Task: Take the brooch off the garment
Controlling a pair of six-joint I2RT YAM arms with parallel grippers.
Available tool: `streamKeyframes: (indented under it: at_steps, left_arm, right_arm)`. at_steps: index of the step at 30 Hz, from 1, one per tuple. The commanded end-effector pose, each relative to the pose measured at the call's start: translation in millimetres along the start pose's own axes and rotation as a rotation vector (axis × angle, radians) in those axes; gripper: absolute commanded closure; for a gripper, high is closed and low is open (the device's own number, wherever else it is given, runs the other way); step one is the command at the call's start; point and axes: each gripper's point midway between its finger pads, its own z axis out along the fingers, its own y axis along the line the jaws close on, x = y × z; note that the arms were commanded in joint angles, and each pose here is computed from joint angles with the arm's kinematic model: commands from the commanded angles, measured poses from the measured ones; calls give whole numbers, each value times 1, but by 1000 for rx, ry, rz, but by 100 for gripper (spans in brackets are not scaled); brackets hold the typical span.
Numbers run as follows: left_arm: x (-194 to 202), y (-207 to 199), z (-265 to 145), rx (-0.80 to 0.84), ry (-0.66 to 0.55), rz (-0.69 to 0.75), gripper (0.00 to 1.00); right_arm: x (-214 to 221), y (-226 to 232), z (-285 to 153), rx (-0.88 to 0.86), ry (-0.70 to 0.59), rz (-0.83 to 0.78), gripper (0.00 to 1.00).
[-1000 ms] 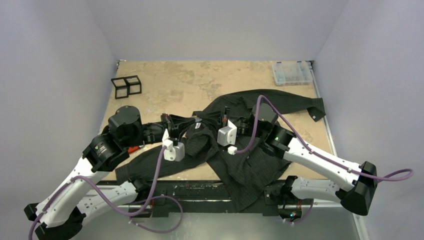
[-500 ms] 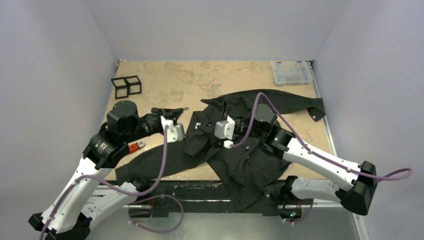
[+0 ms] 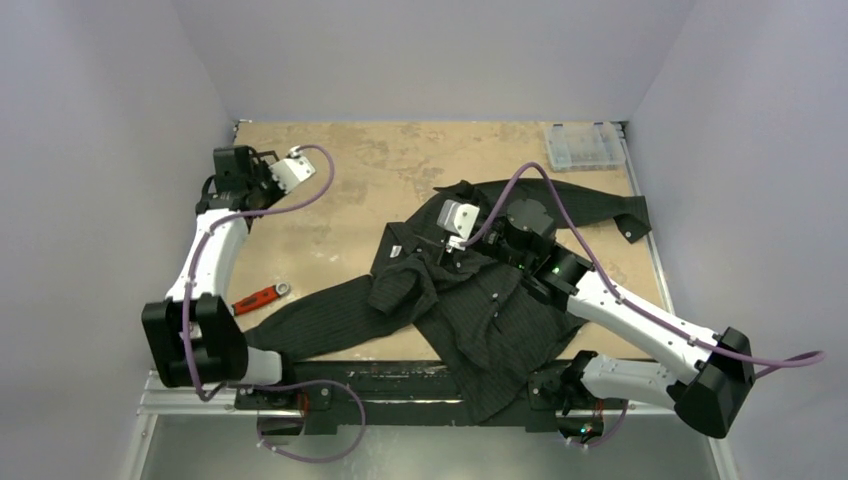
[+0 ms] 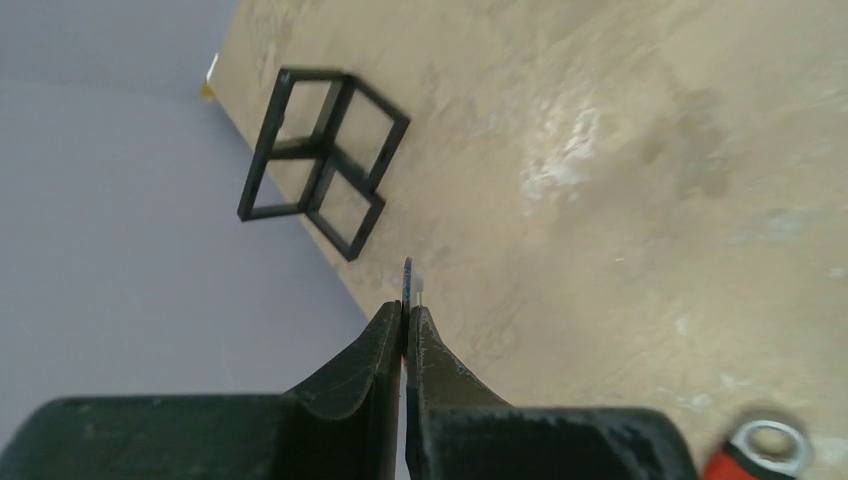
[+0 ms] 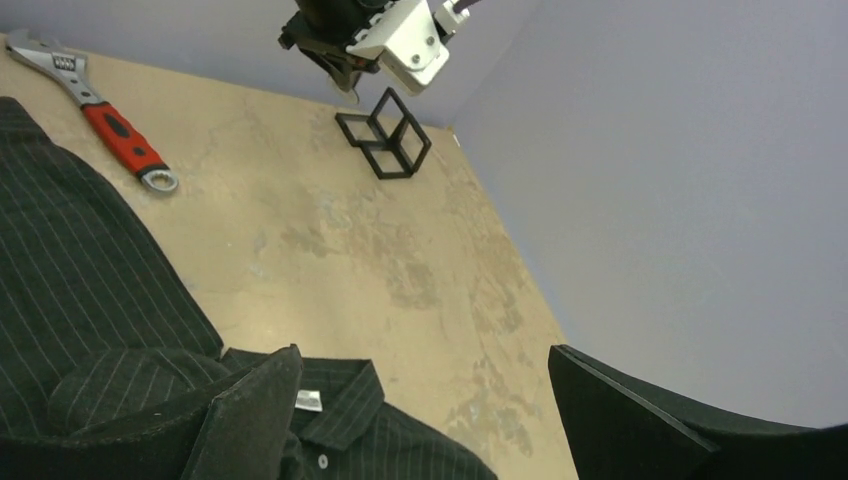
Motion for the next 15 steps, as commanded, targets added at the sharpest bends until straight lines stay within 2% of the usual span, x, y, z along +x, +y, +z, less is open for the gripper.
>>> streamKeyframes:
  at_steps: [1, 4, 8, 15]
  left_arm:
    - [12, 88, 9, -232, 6, 60, 100]
    - [29, 110, 36, -283, 35, 106, 100]
    - [46, 117, 73, -218, 84, 145, 100]
    - [76, 121, 100, -203, 221, 77, 100]
  right_arm:
    - [17, -4, -6, 42, 42, 59, 2]
    - [24, -3, -8, 49, 49, 47, 2]
    - [35, 2, -10, 46, 57, 49, 2]
    - [48, 11, -17, 59, 57, 67, 2]
